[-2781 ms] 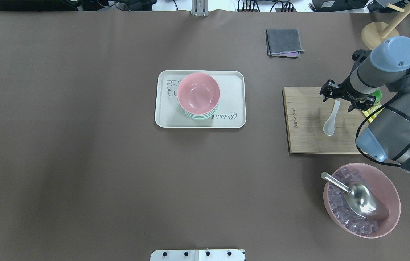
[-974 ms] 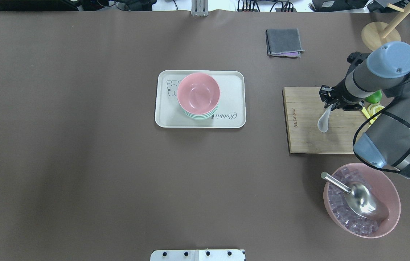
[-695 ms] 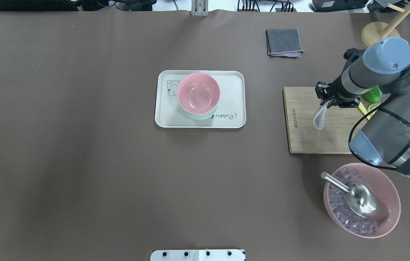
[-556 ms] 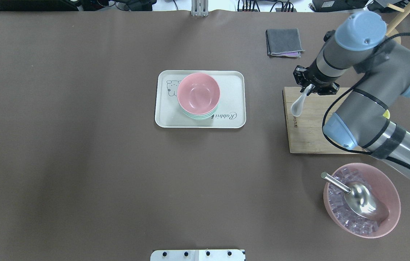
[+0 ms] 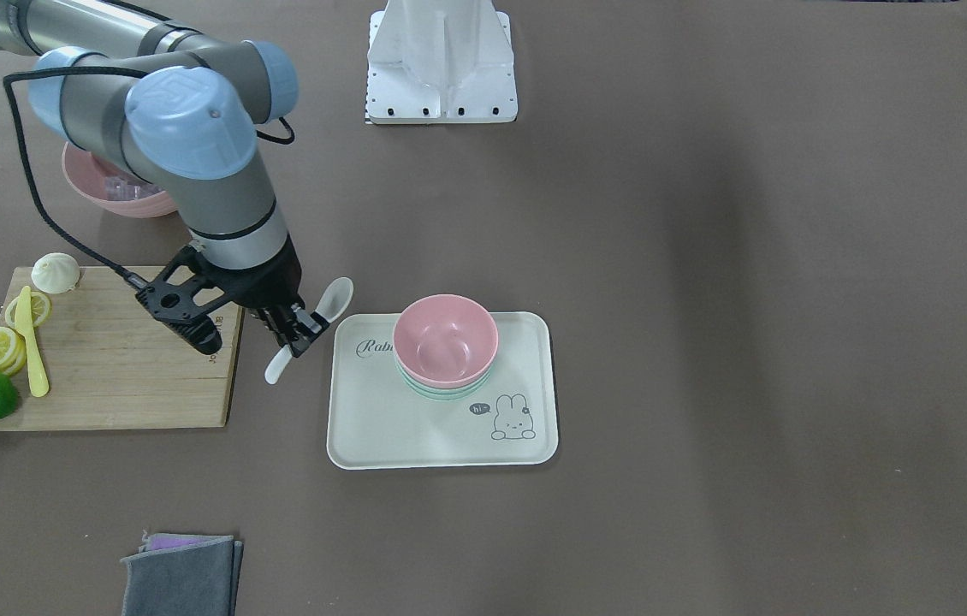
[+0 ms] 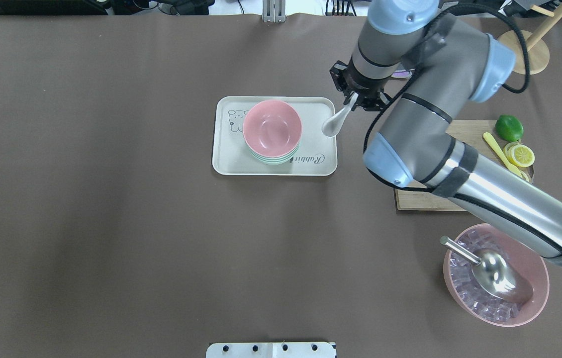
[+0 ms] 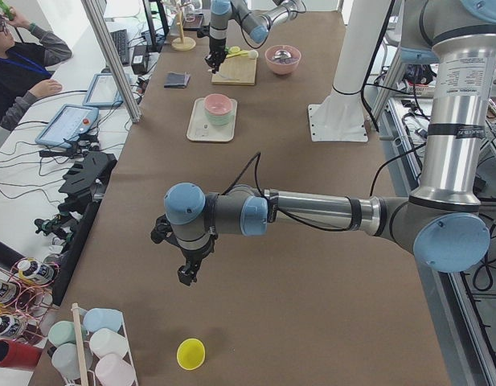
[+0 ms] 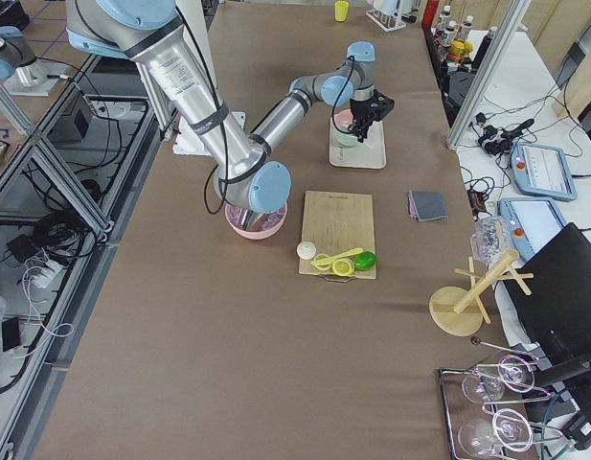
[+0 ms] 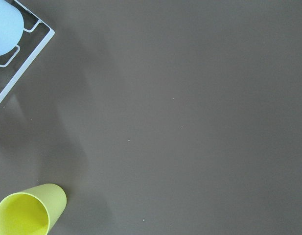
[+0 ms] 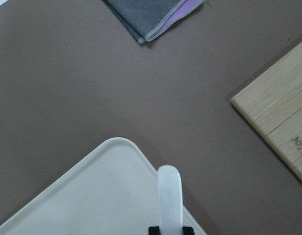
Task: Stack pink bowl on green and place spoon
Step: 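Lift the white spoon with the right gripper and carry it over the pink bowl, then lower the spoon into the pink bowl and open the right gripper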
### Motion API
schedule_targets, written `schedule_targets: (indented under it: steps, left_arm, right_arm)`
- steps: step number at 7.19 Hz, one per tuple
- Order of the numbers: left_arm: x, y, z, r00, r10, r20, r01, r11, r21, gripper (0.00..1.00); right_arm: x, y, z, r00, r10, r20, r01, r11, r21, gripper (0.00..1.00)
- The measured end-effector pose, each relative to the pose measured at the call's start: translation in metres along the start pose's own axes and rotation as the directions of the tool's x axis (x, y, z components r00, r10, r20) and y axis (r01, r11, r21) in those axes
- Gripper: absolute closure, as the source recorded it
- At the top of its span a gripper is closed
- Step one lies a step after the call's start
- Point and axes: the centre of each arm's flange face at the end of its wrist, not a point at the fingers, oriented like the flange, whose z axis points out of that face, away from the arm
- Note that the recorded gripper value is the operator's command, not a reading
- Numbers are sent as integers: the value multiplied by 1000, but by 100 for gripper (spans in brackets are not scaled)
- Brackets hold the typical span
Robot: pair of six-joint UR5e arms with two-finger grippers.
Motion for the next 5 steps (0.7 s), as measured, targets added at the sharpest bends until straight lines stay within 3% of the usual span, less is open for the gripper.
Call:
schedule_targets:
  steps: [2, 5]
  left_arm:
    - [0, 0, 0, 1000, -2, -2, 2, 1000, -1, 1]
    - [-1, 1, 2, 1000, -5, -2, 5, 1000, -4, 1]
  right_arm:
    - [-62, 51, 5, 998, 34, -48, -32, 999, 35, 100]
    - [-76, 108, 18, 996, 39, -76, -34, 997, 67, 100]
